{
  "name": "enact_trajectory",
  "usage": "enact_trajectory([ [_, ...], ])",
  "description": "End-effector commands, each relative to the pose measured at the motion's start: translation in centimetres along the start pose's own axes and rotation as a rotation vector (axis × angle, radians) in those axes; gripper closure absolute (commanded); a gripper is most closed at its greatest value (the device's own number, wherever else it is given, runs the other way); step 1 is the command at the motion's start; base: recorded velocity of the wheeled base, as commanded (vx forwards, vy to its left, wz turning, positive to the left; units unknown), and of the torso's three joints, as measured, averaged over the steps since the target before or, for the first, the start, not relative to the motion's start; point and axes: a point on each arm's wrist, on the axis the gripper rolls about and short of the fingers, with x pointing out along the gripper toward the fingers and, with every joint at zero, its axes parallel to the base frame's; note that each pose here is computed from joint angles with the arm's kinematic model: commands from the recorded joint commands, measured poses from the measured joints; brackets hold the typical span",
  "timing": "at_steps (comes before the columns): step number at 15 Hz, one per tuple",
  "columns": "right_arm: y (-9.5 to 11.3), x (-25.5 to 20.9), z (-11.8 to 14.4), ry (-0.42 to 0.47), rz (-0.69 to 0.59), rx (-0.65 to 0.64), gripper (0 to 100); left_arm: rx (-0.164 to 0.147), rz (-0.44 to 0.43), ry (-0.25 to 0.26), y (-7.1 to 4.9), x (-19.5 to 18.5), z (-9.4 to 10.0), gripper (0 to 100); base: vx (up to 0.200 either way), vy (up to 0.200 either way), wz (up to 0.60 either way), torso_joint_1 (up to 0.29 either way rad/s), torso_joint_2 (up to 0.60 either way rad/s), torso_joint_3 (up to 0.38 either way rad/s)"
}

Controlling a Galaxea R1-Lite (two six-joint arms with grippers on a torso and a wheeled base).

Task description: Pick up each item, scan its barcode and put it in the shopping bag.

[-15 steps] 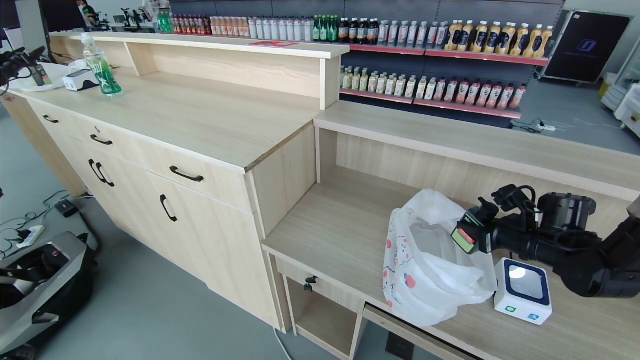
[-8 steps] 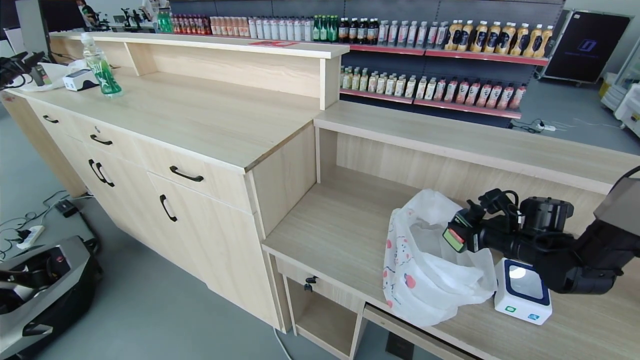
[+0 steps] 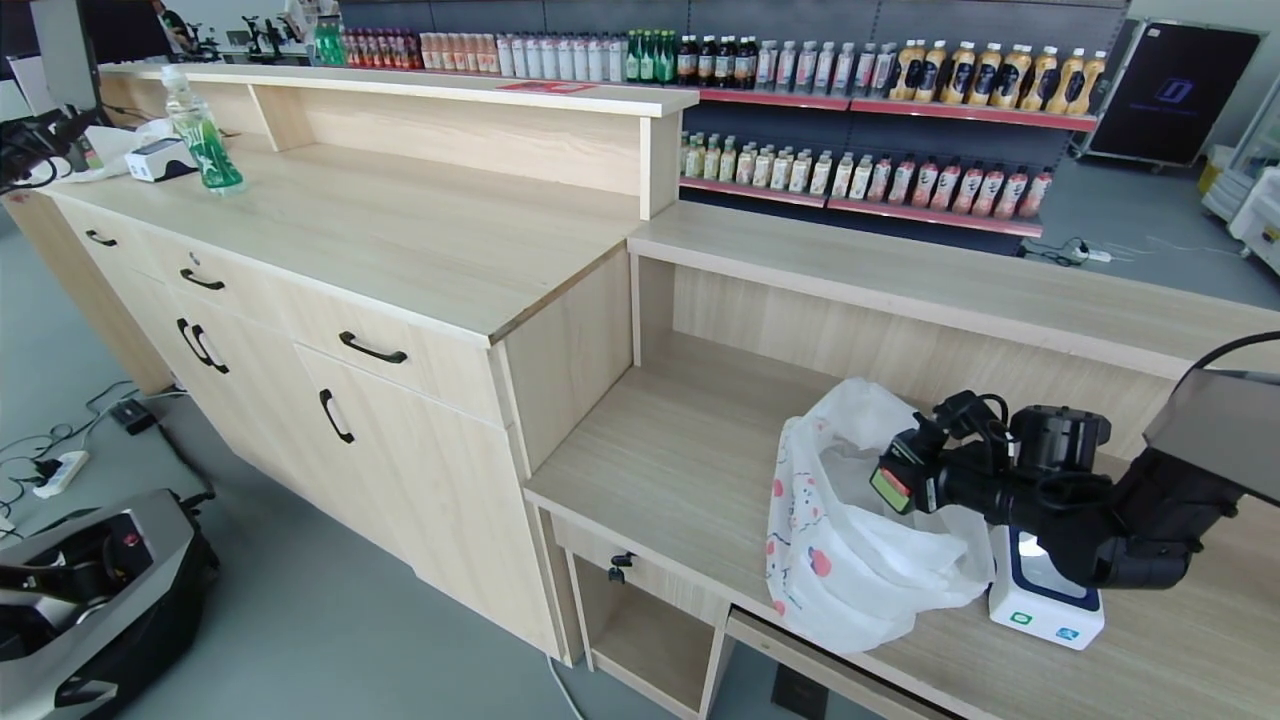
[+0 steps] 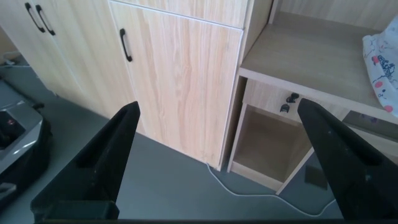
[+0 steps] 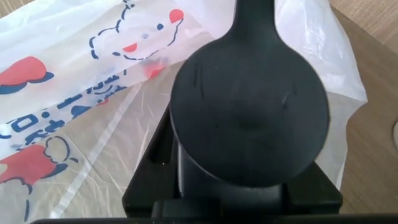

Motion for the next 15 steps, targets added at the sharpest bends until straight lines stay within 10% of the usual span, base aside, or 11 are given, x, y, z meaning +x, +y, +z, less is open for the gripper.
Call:
enact_trajectory([
  [1,0.1,0.6,-0.7,0.012,0.008,0.005,100,0.000,0.000,0.001,0.0,0.0,0.0,0,0.000,0.000,0.00,0.000,0.00,0.000],
  [9,0.2,1.6,-1.5,0.022,0.017,0.014,100,0.000,0.000,0.001,0.0,0.0,0.0,0,0.000,0.000,0.00,0.000,0.00,0.000],
  [10,0.1,1.6,-1.4,0.020,0.017,0.015,0,0.000,0.000,0.001,0.0,0.0,0.0,0,0.000,0.000,0.00,0.000,0.00,0.000],
  [15,-0.2,0.5,0.5,-0.019,0.000,0.001,0,0.000,0.000,0.001,0.0,0.0,0.0,0,0.000,0.000,0.00,0.000,0.00,0.000],
])
